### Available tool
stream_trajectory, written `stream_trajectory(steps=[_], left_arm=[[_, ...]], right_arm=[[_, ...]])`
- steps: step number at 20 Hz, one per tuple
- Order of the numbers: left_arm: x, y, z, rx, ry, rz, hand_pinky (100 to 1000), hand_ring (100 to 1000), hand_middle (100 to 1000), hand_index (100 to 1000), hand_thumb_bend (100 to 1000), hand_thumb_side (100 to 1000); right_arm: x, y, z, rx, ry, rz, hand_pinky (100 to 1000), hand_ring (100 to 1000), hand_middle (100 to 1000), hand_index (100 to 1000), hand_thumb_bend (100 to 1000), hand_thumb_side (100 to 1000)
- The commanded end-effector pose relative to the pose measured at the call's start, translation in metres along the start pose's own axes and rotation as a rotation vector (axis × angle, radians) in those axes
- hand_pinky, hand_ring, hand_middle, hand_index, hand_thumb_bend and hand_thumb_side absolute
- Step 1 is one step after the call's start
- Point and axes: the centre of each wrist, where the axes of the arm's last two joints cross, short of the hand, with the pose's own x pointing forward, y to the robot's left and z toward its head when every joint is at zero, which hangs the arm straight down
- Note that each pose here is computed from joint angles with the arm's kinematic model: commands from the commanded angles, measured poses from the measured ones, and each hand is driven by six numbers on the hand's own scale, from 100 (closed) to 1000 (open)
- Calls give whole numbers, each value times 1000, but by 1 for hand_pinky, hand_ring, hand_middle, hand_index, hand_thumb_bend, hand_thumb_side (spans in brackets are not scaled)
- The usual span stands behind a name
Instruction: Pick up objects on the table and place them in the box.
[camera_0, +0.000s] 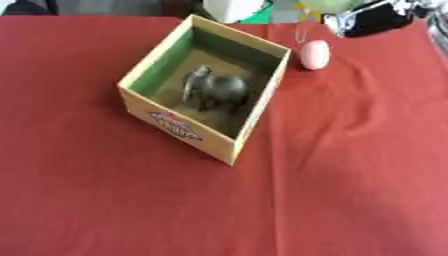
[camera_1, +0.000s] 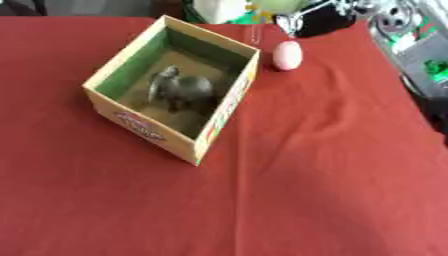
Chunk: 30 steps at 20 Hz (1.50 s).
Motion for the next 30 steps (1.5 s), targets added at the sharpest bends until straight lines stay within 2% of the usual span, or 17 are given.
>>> stream_trajectory(steps=[1,6,11,18,21,23,26,30], left_arm=[[6,4,-5,4,-33,5,748,751,776,844,435,1000],[9,3,-7,1,-44,18,748,754,776,842,432,1000],[11,1,-9,-1,-53,29,749,757,775,840,429,1000],[13,0,-11,-4,-61,42,749,757,775,839,421,1000],[13,0,-11,-4,-63,44,749,757,775,839,416,1000],[13,0,-11,-5,-62,43,750,756,775,838,412,1000],[13,0,-11,-4,-58,42,750,756,774,838,406,1000],[13,0,-11,-4,-57,42,750,756,774,837,400,1000]], right_arm=[[7,1,-19,0,-19,-6,689,1000,533,603,100,100],[19,21,-51,21,-46,-32,687,1000,535,607,100,100],[24,44,-72,63,-51,-37,692,1000,544,616,100,100],[22,89,-86,174,-53,3,699,1000,564,634,100,100],[18,109,-87,244,-67,30,719,1000,604,672,100,106],[14,115,-87,278,-84,43,726,1000,620,687,100,189],[10,119,-86,315,-105,64,749,1000,707,757,100,434],[6,119,-86,360,-136,90,792,1000,807,828,100,687]])
